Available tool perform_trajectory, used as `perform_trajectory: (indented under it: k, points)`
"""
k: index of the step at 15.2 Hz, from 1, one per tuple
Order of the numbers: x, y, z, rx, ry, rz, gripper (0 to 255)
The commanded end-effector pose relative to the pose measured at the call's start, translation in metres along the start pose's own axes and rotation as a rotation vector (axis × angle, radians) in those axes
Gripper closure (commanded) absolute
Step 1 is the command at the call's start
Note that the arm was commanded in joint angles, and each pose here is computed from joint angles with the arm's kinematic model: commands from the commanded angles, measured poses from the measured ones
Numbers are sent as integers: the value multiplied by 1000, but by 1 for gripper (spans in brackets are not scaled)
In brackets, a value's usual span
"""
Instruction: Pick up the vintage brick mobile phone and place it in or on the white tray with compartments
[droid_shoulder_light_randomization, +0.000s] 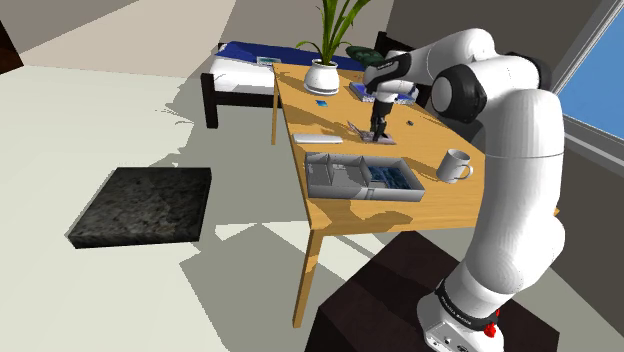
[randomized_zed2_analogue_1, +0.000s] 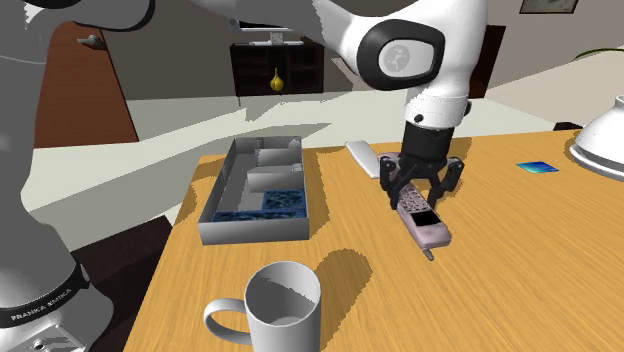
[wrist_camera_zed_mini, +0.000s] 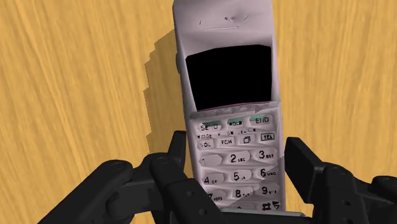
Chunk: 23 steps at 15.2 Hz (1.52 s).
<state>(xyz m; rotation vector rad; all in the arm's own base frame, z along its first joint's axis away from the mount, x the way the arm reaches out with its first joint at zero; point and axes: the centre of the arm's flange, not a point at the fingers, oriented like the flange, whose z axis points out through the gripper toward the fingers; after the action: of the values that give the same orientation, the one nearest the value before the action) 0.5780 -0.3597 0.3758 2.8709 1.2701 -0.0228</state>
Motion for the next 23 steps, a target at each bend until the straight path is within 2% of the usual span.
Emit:
perform_trajectory:
  k: [1, 21, 23]
  points:
    - [0, 0, -10, 0, 0, 0, 255]
    - [-2, 0, -111, 0, 0, 0, 255]
    - [6, -25, -111, 0, 0, 0, 255]
